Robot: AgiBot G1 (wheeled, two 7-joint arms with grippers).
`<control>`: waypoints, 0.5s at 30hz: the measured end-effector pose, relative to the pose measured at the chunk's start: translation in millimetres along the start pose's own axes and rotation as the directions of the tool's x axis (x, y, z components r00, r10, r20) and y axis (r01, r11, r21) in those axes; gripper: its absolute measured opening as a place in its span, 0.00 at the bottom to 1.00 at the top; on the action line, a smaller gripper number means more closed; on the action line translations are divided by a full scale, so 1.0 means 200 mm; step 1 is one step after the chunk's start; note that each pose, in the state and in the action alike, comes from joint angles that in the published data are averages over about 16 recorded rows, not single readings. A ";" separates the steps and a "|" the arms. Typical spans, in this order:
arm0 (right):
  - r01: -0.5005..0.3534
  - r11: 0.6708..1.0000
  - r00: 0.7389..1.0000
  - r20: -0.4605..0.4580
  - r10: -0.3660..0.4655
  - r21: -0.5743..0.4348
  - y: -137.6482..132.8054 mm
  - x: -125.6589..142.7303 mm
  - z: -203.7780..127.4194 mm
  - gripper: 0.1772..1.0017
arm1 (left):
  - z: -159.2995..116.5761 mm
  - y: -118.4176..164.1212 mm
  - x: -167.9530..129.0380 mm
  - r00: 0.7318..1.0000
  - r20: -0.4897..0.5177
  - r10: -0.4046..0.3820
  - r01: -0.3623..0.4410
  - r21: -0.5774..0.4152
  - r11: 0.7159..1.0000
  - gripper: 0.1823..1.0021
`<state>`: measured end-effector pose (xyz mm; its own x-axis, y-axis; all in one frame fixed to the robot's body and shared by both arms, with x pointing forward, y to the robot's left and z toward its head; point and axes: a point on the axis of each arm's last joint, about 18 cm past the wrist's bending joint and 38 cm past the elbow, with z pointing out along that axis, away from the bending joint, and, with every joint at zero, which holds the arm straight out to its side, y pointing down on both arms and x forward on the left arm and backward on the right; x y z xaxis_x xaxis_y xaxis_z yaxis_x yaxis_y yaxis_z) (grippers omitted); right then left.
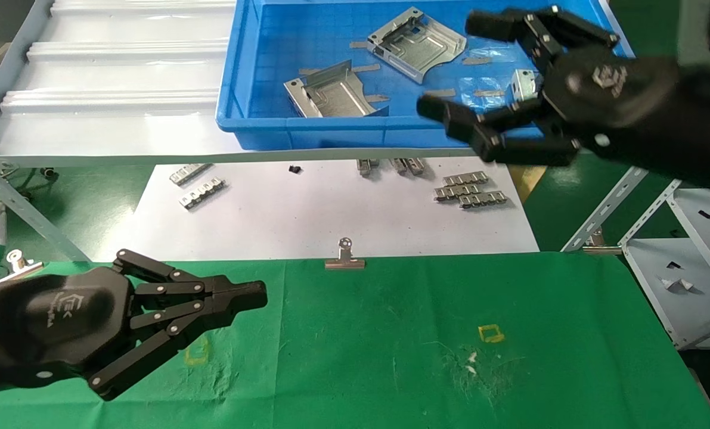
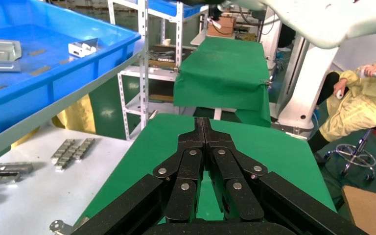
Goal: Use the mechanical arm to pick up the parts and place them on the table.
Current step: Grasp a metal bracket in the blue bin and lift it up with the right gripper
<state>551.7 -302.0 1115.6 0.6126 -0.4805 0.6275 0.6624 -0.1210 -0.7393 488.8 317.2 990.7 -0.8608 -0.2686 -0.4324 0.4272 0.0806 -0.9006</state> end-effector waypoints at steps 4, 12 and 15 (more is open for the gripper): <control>0.022 0.999 0.995 -0.095 -0.025 -0.029 -0.02 0.20 0.17 1.00 | 0.00 0.00 0.00 1.000 0.000 0.000 0.000 0.000 1.000 0.01; -0.003 0.981 0.975 -0.219 -0.040 -0.193 0.06 0.47 0.55 1.00 | 0.00 0.00 0.00 1.000 0.000 0.000 0.000 0.000 1.000 0.01; -0.023 0.964 0.963 -0.266 -0.050 -0.265 0.12 0.52 0.66 1.00 | 0.00 0.00 0.00 1.000 0.000 0.000 0.000 0.000 1.000 0.01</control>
<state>689.2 -239.8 1196.1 0.4417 -0.6873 0.5766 0.5103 -0.3361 -0.7916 488.8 317.2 990.7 -0.8608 -0.2686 -0.4324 0.4272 0.0806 -0.9006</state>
